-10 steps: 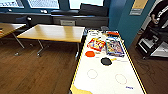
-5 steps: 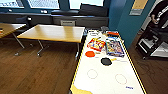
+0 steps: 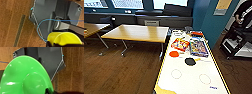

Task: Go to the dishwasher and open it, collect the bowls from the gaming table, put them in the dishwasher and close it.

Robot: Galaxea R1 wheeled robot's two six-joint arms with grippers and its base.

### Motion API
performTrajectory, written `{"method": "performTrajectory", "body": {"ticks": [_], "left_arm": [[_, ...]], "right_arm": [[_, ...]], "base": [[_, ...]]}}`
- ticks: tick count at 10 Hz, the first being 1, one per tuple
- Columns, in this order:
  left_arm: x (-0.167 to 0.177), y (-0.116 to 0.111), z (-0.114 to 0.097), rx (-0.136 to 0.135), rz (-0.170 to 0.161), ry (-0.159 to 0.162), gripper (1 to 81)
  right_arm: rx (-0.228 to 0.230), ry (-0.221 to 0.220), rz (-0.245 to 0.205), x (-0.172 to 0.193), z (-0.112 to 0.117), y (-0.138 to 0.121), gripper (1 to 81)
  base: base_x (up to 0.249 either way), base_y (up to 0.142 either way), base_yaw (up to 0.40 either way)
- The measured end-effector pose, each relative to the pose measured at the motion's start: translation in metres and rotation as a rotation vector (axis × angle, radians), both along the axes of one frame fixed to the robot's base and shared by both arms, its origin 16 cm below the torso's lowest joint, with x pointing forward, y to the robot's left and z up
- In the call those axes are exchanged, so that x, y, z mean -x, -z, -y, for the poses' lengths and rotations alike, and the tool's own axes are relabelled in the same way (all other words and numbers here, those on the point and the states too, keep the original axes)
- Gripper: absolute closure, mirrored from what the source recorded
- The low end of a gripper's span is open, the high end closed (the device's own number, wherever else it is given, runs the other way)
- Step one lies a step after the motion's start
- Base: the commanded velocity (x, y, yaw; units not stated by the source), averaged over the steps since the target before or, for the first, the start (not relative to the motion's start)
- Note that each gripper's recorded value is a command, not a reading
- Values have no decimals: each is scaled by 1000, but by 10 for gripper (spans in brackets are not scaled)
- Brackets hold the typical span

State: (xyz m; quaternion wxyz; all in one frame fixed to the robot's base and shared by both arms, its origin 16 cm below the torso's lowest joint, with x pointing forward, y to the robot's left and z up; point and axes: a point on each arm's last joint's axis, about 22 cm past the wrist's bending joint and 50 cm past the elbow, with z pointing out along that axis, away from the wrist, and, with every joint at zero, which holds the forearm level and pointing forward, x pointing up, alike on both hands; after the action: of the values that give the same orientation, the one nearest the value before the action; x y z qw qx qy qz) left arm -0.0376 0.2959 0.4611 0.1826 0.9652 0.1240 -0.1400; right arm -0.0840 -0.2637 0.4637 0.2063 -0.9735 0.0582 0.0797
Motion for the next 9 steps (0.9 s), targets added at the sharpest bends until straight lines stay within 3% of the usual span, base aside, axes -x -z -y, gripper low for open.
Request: {"method": "performTrajectory", "body": {"ticks": [1, 2, 3, 4, 6, 8, 9], "left_arm": [[11, 4, 3, -8, -10, 8, 811], [21, 10, -3, -35, -22, 16, 811], [23, 16, -15, -66, -23, 28, 811], [20, 20, -19, -81, -10, 44, 811], [23, 22, 7, -46, 0, 68, 811], [24, 23, 15, -25, 30, 127, 811], [23, 25, 13, -27, 47, 159, 811]], "right_arm": [[-1, -1, 1, 0, -1, 0, 811], [-4, -2, 1, 0, -4, 0, 811], [-10, 0, 1, 1, -8, 0, 811], [-12, -2, -1, 3, -10, 0, 811], [-10, -2, -8, 10, -9, -1, 811], [-2, -5, -12, 14, -13, 3, 811], [-5, -4, -12, 14, -19, 4, 811]], "base": [[0, 0, 0], [0, 0, 0], [0, 0, 0], [0, 0, 0], [0, 0, 0], [0, 0, 0], [0, 0, 0]]}}
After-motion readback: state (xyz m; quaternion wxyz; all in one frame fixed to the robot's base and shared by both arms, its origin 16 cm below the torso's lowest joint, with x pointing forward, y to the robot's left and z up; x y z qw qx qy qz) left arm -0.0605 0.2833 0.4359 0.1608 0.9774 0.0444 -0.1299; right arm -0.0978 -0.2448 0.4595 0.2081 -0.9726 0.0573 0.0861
